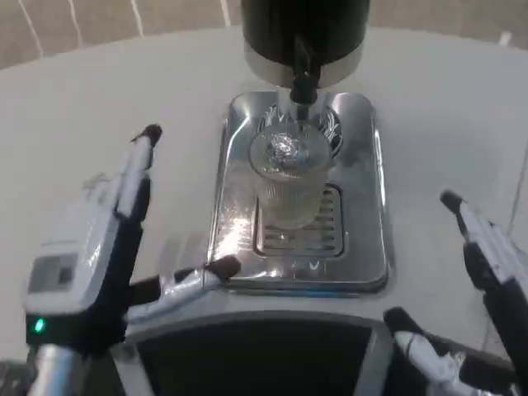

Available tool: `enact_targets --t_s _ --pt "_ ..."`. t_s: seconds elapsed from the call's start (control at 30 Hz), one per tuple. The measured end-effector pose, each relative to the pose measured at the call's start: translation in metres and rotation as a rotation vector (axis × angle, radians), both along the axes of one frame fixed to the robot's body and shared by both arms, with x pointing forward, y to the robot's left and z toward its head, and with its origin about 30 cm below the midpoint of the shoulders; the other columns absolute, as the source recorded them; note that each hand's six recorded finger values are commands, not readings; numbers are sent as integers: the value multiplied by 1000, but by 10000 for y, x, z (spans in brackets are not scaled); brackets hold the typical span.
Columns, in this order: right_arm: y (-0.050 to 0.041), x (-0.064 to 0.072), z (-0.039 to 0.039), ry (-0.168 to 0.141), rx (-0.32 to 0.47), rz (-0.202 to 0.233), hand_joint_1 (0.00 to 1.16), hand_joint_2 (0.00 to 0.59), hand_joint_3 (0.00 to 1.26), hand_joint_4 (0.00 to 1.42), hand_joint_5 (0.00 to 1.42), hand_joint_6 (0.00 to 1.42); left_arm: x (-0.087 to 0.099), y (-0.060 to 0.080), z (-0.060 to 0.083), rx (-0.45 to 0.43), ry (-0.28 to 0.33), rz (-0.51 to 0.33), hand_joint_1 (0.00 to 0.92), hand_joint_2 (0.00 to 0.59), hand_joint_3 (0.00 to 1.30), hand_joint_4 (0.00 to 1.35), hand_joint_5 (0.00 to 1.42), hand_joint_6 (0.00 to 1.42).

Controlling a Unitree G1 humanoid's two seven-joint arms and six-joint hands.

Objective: Grasp the cup under the faucet to collect the drink, then remove the cup.

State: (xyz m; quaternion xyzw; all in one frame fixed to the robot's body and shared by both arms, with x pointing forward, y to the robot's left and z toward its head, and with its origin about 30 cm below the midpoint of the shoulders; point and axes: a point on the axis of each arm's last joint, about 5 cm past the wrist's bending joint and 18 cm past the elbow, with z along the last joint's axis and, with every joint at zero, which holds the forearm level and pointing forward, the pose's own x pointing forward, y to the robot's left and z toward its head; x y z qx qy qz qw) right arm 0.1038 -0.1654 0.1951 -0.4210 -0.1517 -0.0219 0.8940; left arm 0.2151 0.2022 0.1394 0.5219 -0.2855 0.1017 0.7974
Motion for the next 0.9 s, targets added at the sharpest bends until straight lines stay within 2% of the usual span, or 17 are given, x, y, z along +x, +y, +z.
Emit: enact_targets --t_s 0.07,0.13,0.23,0.3,0.37,0.47,0.53,0.6,0.77,0.9 --pt "-7 60 47 -19 19 21 577 392 0 0 0 0 -66 0 -30 29 6 12 0 45 0 0 145 195" --pt "-30 137 94 -26 32 48 579 394 0 0 0 0 -141 -5 -61 51 17 32 0 41 0 0 133 191" --pt "-83 258 175 -48 39 64 594 406 0 0 0 0 -267 -67 -140 55 48 38 0 47 0 0 107 170" --pt "-99 329 244 -62 49 104 719 397 0 0 0 0 -353 -81 -191 42 88 64 0 49 0 0 95 158" --pt "-115 397 304 -69 58 130 866 394 0 0 0 0 -415 -99 -216 26 103 70 0 50 0 0 93 142" --pt "-118 470 348 -63 74 154 911 390 0 0 0 0 -459 -113 -221 14 106 74 0 50 0 0 88 137" --pt "-95 565 408 -53 101 190 912 388 0 0 0 0 -507 -121 -234 6 115 80 0 50 0 0 74 133" --pt "-55 637 475 -67 121 232 912 386 0 0 0 0 -556 -131 -257 2 129 80 0 51 0 0 72 129" --pt "30 722 567 -82 154 317 907 386 0 0 0 0 -617 -124 -294 31 152 89 0 56 0 0 59 108" --pt "113 784 622 -82 177 383 901 388 0 0 0 0 -627 -133 -299 29 159 93 0 54 0 0 55 105"
